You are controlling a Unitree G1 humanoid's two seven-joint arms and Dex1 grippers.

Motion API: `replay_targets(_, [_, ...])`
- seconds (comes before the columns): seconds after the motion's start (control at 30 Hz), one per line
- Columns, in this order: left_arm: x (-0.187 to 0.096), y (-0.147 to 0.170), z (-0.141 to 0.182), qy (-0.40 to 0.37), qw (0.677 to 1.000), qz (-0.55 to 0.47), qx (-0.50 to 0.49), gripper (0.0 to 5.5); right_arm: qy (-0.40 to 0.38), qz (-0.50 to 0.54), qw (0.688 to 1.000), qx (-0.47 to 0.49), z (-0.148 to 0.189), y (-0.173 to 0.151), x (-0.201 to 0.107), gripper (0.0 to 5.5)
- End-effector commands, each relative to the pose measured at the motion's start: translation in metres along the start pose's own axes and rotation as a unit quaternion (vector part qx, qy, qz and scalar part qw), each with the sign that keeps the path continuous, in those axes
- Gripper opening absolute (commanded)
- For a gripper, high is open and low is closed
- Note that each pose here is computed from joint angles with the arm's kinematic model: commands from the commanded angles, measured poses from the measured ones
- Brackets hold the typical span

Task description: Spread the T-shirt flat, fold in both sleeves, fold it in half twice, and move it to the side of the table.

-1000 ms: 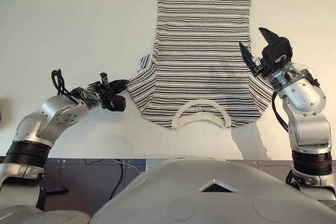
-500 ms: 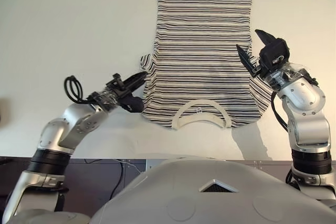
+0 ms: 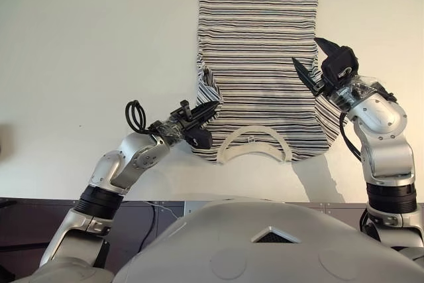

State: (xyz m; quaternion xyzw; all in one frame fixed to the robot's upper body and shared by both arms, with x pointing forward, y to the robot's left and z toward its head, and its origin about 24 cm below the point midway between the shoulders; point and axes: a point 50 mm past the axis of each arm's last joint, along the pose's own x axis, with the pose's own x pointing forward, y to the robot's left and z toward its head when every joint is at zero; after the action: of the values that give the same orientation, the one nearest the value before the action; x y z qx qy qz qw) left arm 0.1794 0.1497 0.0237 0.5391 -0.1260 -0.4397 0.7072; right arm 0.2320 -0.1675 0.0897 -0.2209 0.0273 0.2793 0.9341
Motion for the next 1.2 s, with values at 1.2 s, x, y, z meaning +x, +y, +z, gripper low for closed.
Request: replay_targets(1.2, [-0.032,0.051,-0.022,0.281,0.786,0.471,-0.287,2.34,0.19,0.306,0.851,-0.383,-0.091,-0.049,-0.102,2.62])
